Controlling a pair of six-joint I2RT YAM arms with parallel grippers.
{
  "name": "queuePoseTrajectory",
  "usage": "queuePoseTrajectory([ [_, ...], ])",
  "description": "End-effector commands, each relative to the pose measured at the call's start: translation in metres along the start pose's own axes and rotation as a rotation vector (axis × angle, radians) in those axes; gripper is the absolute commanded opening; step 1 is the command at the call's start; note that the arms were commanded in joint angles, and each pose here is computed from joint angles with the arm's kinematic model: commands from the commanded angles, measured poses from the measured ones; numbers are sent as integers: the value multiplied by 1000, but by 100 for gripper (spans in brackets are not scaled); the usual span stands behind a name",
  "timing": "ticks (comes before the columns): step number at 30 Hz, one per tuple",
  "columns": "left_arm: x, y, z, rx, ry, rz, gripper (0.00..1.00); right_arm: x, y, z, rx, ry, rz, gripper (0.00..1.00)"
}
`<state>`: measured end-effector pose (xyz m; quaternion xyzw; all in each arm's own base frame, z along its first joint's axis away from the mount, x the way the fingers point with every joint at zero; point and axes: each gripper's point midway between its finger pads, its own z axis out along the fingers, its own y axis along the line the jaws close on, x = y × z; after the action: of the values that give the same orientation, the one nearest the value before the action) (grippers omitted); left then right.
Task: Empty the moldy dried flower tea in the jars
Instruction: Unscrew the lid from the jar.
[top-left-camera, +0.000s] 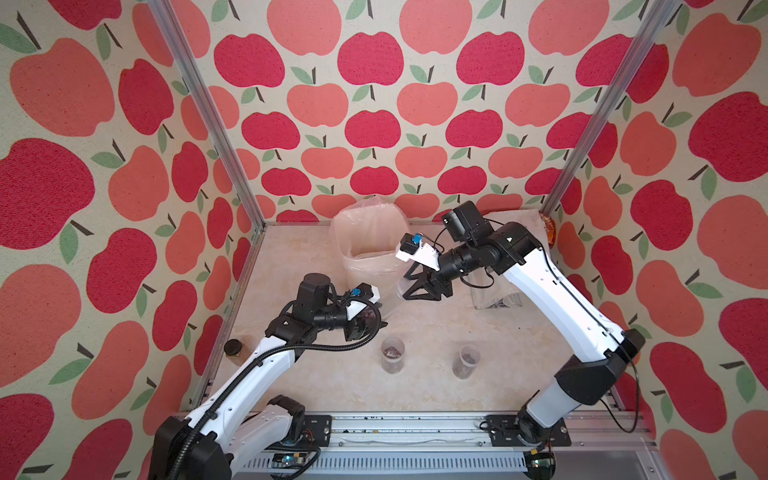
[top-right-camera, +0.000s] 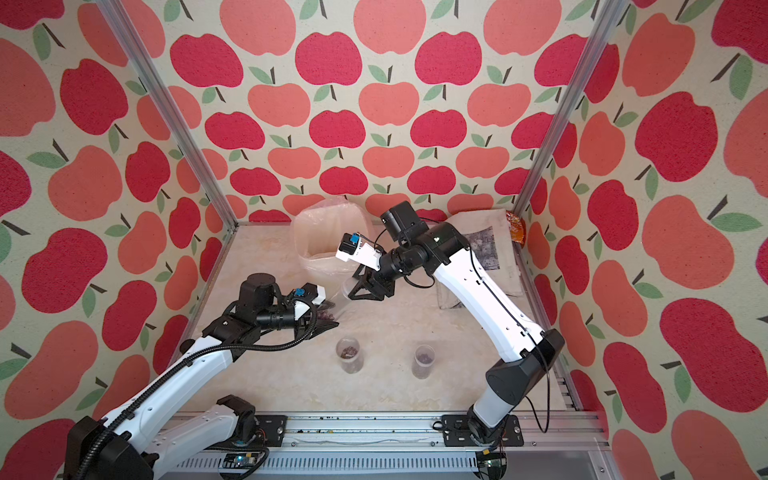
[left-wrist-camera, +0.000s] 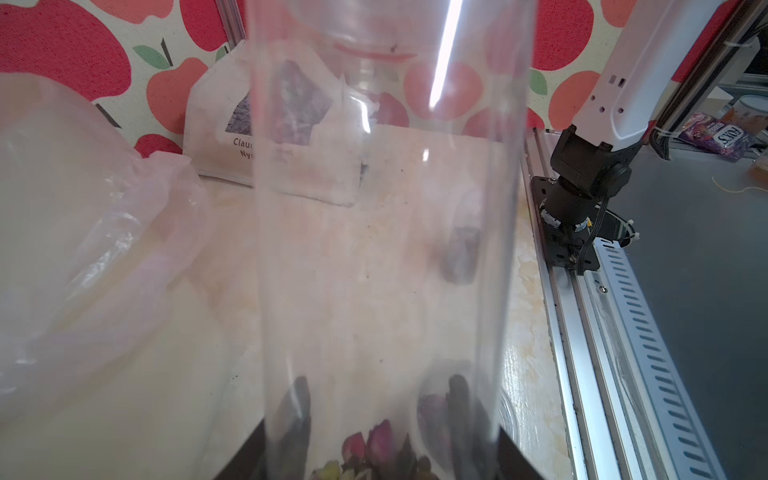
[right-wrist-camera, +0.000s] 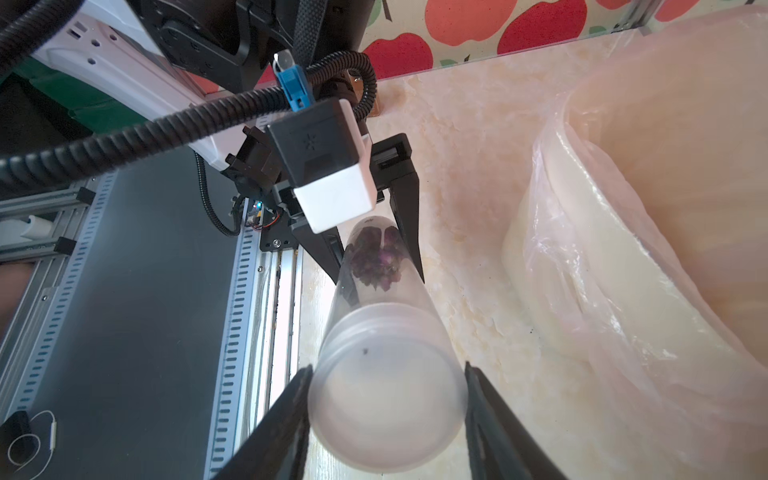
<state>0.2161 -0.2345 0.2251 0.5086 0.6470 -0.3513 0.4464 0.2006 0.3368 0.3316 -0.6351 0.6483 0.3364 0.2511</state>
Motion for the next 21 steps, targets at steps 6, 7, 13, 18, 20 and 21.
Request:
queuePoseTrajectory([
  [6, -12, 19, -4, -125, 13, 79, 12, -18, -24, -20, 142, -64, 130, 86],
  [7, -9, 25, -5, -170, 32, 96, 13, -27, -28, -31, 174, -120, 208, 89],
  [13, -5, 40, -8, -286, 92, 164, 12, -24, -38, -57, 214, -287, 649, 97],
  [18, -7, 41, -8, -328, 91, 226, 12, -1, -37, -39, 170, -228, 815, 99],
  [20, -7, 40, -7, -328, 90, 228, 13, 3, -35, -31, 143, -208, 836, 99],
  [21, -7, 40, -6, -323, 92, 227, 13, 3, -33, -26, 126, -203, 839, 99],
])
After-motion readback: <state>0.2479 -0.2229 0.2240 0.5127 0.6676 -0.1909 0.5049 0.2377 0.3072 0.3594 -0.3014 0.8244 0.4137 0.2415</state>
